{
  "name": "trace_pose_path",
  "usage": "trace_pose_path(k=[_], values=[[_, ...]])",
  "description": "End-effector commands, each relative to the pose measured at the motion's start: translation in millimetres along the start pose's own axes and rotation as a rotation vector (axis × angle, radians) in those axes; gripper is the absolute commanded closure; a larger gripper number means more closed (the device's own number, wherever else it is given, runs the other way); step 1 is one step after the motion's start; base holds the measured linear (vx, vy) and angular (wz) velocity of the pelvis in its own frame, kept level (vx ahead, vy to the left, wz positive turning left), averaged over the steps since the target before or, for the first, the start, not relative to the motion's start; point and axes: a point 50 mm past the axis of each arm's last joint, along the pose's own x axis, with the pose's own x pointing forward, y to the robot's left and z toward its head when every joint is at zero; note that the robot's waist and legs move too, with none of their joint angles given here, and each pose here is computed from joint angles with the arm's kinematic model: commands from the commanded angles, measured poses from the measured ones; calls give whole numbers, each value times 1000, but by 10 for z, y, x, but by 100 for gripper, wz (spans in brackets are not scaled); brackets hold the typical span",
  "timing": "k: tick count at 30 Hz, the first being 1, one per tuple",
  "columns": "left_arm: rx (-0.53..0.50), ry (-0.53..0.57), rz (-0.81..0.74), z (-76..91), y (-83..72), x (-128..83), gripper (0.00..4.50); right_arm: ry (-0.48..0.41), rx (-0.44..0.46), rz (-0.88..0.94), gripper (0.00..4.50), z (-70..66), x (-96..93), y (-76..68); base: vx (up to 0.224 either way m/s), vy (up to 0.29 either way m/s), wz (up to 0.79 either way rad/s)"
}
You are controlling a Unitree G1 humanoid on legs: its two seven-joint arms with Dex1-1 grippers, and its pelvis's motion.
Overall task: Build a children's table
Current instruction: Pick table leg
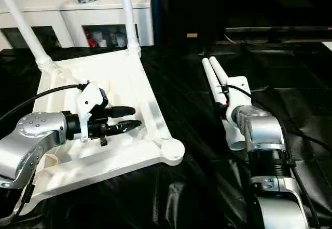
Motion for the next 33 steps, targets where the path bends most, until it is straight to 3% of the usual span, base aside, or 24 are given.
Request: trace_pose_path(k=[1, 7, 12, 19, 33], values=[[17, -1, -22, 43, -36, 14, 187, -13, 13, -6, 174, 78, -43, -49, 0, 0, 0], [51, 22, 5, 31, -20, 37, 120, 73, 30, 28, 111, -33, 17, -70, 0, 0, 0], [46, 26, -14, 20, -56, 23, 113, 123, 39, 3, 108, -69, 49, -105, 0, 0, 0], [36, 21, -69, 26, -128, 25, 113, 194, 86, 109, 108, -118, 72, -54, 0, 0, 0], [46, 31, -70, 30, -174, -25, 110, 220, 67, 138, 226, -107, 91, -4, 0, 0, 0]])
